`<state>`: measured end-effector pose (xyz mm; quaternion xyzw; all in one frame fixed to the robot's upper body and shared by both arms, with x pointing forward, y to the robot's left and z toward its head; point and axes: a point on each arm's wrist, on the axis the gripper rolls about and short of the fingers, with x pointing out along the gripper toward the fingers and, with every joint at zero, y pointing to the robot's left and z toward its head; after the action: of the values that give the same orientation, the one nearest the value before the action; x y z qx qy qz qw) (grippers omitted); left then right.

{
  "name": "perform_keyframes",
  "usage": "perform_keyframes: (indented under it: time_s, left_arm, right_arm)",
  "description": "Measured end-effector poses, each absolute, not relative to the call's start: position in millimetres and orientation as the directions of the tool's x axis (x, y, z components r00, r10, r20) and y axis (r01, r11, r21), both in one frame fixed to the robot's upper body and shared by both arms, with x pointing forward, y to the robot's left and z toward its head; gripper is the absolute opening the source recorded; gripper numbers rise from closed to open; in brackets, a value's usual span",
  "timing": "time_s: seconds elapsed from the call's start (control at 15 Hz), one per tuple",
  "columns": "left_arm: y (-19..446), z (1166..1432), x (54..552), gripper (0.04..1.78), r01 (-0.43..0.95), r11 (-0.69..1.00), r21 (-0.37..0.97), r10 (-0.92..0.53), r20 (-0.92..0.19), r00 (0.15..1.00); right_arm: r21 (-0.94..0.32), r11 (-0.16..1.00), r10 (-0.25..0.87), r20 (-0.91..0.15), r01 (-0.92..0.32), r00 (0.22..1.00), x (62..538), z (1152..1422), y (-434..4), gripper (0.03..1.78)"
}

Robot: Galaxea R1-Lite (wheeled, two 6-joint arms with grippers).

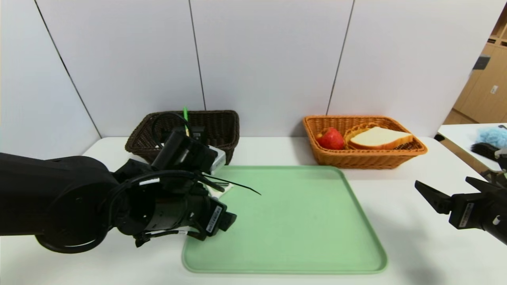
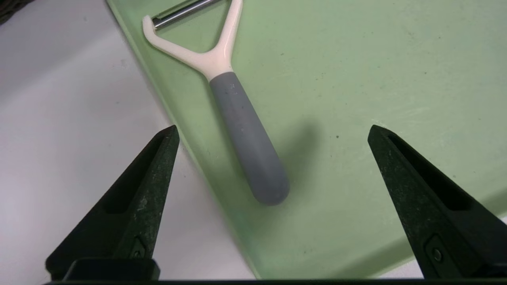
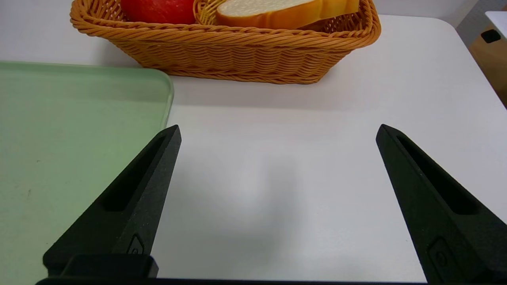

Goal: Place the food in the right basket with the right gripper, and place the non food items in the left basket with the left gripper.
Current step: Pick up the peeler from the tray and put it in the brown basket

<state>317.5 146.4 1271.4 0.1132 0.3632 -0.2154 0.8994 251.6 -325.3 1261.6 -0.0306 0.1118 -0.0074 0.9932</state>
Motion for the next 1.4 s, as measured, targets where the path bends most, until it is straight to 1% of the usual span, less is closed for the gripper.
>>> perform_keyframes:
  time_s: [0.27,0.53,1.07,1.13,1.33,1.4]
  left_arm:
    - [140,1255,329,1.69,0.432,0.9,0.063,-0.253,-0.73,0.635]
    - [138,1245,336,1.69,0.42,0.905,0.071,-0.238,-0.735,0.635]
    - [137,1237,339,1.69,0.401,0.914,0.063,-0.222,-0.749,0.624]
    - [138,1237,339,1.62,0.4,0.914,0.065,-0.219,-0.75,0.624]
    - [138,1236,339,1.17,0.4,0.914,0.068,-0.216,-0.752,0.622]
    - [138,1236,339,1.06,0.401,0.914,0.068,-0.217,-0.752,0.622]
  right_arm:
    - [-0.062,0.998,-0.022,-0.218,0.008,0.976,252,1262,-325,1.7]
    - [-0.062,0.998,-0.022,-0.215,0.009,0.976,252,1263,-325,1.7]
    - [-0.062,0.998,-0.022,-0.211,0.009,0.977,252,1264,-325,1.7]
    - [-0.062,0.998,-0.023,-0.211,0.01,0.977,252,1264,-325,1.7]
    - [-0.061,0.998,-0.023,-0.211,0.01,0.977,252,1264,-325,1.7]
    - [-0.06,0.998,-0.024,-0.211,0.011,0.977,252,1264,-325,1.7]
